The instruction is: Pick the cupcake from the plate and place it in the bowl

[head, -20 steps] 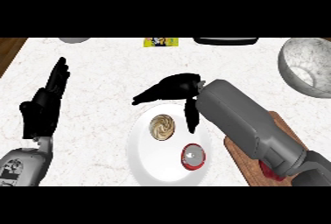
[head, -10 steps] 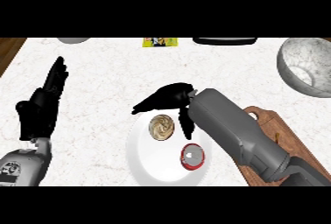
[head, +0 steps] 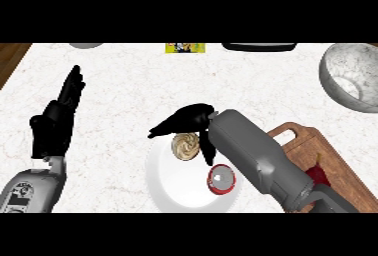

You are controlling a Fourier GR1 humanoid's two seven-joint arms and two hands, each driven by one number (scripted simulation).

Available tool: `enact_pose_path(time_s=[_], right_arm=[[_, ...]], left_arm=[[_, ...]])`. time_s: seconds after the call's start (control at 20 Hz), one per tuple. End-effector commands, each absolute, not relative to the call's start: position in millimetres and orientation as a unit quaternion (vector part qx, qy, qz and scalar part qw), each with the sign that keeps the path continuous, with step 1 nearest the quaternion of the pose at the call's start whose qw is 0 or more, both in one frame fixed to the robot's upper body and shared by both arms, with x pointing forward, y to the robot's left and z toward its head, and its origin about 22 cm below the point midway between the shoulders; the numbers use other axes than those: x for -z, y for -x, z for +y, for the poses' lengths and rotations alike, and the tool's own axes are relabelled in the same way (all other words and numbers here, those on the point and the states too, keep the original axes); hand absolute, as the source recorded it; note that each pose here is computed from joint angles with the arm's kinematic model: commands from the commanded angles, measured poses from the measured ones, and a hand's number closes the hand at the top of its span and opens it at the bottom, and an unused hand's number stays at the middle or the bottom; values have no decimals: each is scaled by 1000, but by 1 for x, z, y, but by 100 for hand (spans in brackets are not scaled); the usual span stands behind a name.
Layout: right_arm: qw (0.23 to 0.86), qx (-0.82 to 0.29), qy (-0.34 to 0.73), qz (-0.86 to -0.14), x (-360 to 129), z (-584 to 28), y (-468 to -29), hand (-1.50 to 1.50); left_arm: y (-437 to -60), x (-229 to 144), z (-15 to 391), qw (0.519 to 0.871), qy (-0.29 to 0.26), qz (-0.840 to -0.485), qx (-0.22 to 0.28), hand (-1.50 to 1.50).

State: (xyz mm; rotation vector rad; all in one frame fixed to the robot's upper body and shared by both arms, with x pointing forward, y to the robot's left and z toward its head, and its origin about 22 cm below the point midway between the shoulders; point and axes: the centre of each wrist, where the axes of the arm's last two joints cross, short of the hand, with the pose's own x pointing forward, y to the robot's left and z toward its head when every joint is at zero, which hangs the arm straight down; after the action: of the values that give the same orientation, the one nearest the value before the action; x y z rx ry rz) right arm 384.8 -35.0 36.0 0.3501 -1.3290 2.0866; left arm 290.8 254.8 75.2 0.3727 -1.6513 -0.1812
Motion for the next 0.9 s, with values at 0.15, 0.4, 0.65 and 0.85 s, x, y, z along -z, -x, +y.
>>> enact_pose_path(time_s=[0.15, 0.4, 0.65, 0.85], right_arm=[[247, -807, -127, -521, -1, -48, -375, 150], [258, -792, -134, -537, -21, -37, -380, 150], [257, -778, -159, -551, -8, -30, -357, 150], [461, -701, -7, -543, 8, -67, -378, 150]], left_arm=[[-286, -70, 264, 662, -165, -728, 74, 0], [-281, -89, 266, 651, -159, -738, 83, 0], [-288, -81, 260, 657, -172, -730, 77, 0], [-291, -69, 269, 666, -182, -720, 70, 0]])
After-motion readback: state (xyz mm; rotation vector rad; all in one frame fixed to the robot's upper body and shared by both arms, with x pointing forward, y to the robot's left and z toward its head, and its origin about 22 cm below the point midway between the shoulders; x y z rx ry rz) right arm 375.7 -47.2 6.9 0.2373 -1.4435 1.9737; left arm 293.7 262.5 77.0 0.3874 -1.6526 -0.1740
